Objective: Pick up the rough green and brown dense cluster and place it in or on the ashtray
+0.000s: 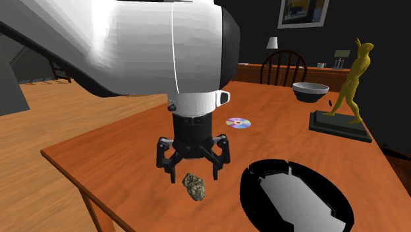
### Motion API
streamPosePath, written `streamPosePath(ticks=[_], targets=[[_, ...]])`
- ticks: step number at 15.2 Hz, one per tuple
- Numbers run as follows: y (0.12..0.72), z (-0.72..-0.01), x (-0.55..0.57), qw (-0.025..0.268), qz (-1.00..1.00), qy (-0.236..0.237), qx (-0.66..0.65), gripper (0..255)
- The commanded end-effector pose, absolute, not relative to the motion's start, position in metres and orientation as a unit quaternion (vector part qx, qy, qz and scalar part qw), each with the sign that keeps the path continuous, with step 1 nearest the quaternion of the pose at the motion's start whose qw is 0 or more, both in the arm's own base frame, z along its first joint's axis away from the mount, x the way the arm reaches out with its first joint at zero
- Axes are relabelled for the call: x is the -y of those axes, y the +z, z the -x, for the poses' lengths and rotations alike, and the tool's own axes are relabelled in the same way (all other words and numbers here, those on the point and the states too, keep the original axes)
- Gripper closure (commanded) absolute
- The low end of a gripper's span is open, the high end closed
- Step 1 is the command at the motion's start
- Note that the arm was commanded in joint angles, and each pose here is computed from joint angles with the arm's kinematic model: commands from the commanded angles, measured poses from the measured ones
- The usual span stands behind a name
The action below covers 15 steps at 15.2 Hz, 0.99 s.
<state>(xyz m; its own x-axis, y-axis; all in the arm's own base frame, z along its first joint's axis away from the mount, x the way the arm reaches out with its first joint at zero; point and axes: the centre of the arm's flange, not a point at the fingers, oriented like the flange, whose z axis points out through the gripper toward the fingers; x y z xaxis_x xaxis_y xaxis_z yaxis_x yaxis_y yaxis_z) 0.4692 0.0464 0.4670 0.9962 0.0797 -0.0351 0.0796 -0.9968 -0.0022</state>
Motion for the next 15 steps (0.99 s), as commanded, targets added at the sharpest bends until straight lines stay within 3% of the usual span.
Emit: streamPosePath(ticks=[1,12,13,15], targets=[[0.456,-0.468,-0.046,0.002,0.999,0.017,0.043,0],[0.442,-0.468,-0.046,0.002,0.999,0.018,0.043,0],[0.442,-0.468,-0.046,0.002,0.999,0.018,0.043,255],[0.442,-0.468,-0.046,0.002,0.999,0.018,0.043,255]])
